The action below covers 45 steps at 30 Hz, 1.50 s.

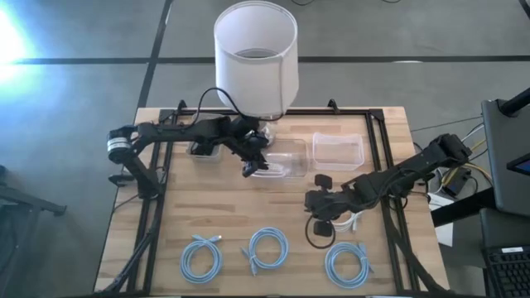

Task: Pick & Place USB Port
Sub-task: Put the left white display cable into the transparent bin, then adjust the lamp on the table

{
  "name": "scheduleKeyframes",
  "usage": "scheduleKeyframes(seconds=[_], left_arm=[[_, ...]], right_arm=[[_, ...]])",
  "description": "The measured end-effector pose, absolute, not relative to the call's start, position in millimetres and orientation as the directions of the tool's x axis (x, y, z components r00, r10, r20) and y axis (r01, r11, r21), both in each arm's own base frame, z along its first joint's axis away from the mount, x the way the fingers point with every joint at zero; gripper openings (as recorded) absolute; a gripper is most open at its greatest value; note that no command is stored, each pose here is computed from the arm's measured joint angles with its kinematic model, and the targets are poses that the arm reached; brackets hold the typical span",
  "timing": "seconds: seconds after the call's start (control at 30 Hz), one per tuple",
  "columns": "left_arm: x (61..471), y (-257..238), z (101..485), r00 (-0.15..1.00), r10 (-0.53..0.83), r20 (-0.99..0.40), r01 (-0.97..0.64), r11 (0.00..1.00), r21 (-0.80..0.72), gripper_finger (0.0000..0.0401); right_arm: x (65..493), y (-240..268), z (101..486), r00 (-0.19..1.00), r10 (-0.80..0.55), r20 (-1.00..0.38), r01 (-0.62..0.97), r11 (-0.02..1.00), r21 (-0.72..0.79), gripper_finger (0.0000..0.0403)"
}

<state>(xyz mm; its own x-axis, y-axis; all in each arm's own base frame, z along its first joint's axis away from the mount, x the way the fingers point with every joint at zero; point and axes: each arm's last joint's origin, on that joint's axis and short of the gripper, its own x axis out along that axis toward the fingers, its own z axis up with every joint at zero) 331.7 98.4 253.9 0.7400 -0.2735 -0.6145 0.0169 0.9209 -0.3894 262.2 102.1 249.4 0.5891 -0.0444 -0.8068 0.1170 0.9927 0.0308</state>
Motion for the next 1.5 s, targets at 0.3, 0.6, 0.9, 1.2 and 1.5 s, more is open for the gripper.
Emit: scheduleKeyframes(seconds=[0.3,0.6,0.9,1.2,1.5], left_arm=[[333.4,99.2,257.0,0.752,-0.246,-0.611,0.006,0.93,-0.368,0.0106],[338.2,91.0,274.3,0.776,-0.259,-0.576,0.05,0.934,-0.353,0.0112],[345.6,57.1,277.0,0.753,-0.34,-0.563,0.148,0.921,-0.359,0.011],[350.9,36.4,287.6,0.747,-0.376,-0.548,0.226,0.919,-0.323,0.0108],[351.2,32.4,292.0,0.756,-0.34,-0.559,0.24,0.939,-0.246,0.0107]], right_arm=[[262.2,102.1,249.5,0.589,-0.044,-0.807,0.117,0.993,0.031,0.0072],[260.0,101.9,244.6,0.574,-0.049,-0.817,0.121,0.992,0.025,0.0078],[249.7,97.6,231.7,0.482,-0.087,-0.872,0.313,0.947,0.078,0.0104],[240.4,98.4,222.4,0.409,-0.087,-0.908,0.479,0.868,0.133,0.0122],[223.7,112.1,203.7,0.29,0.067,-0.955,0.513,0.832,0.214,0.0136]])
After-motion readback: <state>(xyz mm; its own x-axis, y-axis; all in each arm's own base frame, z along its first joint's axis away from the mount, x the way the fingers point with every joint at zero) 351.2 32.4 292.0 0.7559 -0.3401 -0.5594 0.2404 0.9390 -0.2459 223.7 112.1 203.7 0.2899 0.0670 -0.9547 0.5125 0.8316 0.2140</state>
